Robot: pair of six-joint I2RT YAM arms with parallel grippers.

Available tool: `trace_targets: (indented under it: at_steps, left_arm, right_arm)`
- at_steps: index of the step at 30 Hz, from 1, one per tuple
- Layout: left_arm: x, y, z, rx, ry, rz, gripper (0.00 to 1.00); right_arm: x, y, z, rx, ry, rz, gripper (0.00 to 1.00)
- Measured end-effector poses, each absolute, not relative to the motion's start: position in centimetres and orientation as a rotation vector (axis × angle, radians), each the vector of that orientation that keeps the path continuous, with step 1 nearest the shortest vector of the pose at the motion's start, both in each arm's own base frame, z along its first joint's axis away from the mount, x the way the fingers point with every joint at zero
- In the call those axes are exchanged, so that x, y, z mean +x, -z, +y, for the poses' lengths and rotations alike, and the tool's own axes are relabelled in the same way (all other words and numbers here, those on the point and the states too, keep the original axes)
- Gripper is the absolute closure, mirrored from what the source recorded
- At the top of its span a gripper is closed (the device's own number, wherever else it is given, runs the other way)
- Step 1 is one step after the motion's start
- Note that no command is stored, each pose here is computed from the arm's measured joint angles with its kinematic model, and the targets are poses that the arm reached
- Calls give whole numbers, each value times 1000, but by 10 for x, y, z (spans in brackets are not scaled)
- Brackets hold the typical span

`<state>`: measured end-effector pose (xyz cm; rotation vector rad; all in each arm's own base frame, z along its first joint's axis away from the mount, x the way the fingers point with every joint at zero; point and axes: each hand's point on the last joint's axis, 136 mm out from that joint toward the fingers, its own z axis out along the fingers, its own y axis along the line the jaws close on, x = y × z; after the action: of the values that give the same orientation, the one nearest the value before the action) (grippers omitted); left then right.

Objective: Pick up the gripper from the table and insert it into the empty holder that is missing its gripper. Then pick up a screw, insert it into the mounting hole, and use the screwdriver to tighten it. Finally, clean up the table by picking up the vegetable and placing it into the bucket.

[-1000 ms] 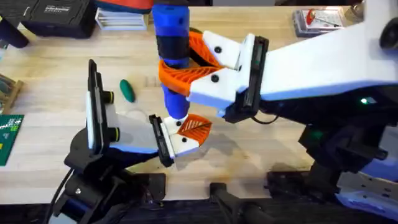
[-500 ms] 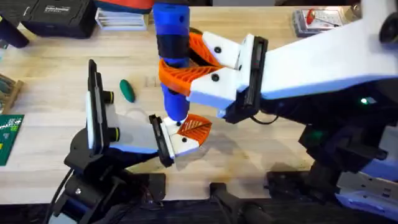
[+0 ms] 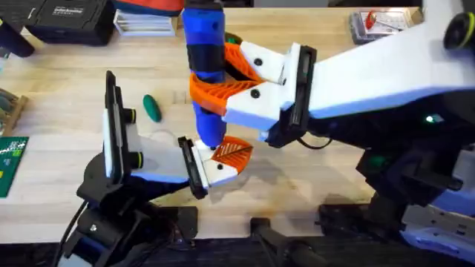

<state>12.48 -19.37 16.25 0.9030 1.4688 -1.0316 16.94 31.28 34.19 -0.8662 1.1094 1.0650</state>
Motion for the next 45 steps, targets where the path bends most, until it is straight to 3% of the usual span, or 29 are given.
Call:
trace_targets:
  at_steps: [21,30,32,33,39,40,45]
  left_arm:
    - [125,-163,-193,901,1027,1467,995]
    - [125,-163,-193,900,1027,1468,995]
    - [125,-163,-193,900,1027,1467,995]
    - [125,-163,-193,901,1028,1467,995]
    - [125,-163,-193,900,1028,1467,995]
    - [125,-163,-193,901,1028,1467,995]
    - [125,-163,-193,900,1027,1467,995]
  right_arm:
    - [167,-349,311,-855,-1074,1073,978]
    - [185,-368,296,-792,-1028,1040,978]
    - [195,-368,291,-787,-983,1049,978]
    - [221,-356,277,-787,-863,1098,978]
    - [287,-310,224,-824,-481,1260,978]
    - [313,-289,190,-862,-251,1324,978]
    - [343,-243,128,-994,191,1455,978]
